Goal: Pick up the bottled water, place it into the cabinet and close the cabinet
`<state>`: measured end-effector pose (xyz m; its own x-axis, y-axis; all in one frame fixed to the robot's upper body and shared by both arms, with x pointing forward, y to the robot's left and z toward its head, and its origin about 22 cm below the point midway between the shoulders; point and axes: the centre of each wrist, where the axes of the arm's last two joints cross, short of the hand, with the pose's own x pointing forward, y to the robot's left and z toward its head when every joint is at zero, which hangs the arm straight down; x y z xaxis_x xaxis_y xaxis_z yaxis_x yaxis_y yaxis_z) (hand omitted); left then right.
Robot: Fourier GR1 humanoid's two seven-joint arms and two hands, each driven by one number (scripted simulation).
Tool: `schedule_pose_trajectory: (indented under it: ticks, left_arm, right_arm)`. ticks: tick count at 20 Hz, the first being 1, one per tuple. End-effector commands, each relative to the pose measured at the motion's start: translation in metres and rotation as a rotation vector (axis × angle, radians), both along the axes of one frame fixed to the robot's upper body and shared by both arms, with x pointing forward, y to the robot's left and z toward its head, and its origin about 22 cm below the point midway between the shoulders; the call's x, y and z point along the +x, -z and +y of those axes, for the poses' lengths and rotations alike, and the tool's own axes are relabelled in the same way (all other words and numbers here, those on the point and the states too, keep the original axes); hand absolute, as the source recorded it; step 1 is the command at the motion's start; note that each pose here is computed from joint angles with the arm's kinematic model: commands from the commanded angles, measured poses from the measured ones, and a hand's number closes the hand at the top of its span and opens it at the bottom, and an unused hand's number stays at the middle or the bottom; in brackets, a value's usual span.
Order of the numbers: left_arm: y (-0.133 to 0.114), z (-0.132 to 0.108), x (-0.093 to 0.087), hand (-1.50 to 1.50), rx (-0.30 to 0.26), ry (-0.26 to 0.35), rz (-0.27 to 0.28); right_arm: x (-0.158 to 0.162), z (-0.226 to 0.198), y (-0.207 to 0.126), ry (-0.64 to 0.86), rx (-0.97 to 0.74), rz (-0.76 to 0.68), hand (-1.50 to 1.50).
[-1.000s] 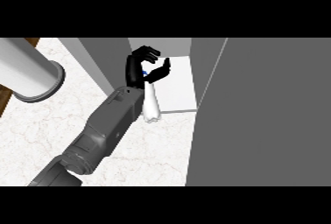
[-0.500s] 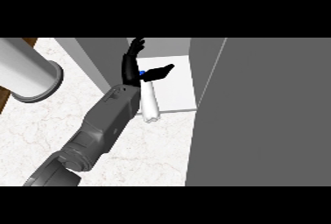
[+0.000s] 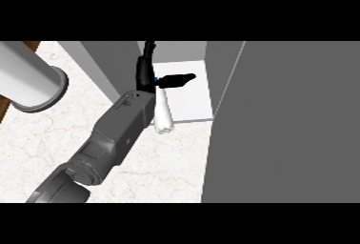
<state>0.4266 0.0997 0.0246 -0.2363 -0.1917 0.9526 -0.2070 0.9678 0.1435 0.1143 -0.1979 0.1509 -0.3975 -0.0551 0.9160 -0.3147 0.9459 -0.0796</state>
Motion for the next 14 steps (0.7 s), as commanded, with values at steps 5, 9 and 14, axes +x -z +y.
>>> schedule_pose_trajectory:
  ticks: [5, 9, 14]
  left_arm:
    - [-0.018, -0.013, 0.004, -1.5, -0.171, 0.277, -0.083]
    - [-0.033, -0.02, 0.008, -1.5, -0.232, 0.307, -0.064]
    - [-0.004, -0.017, -0.015, -1.5, -0.32, 0.363, -0.084]
  right_arm:
    - [-0.009, -0.004, -0.014, 0.002, 0.021, -0.005, -1.5]
    - [-0.015, -0.013, -0.012, -0.009, 0.011, -0.008, -1.5]
    - [-0.01, -0.01, -0.004, 0.027, 0.003, -0.016, -1.5]
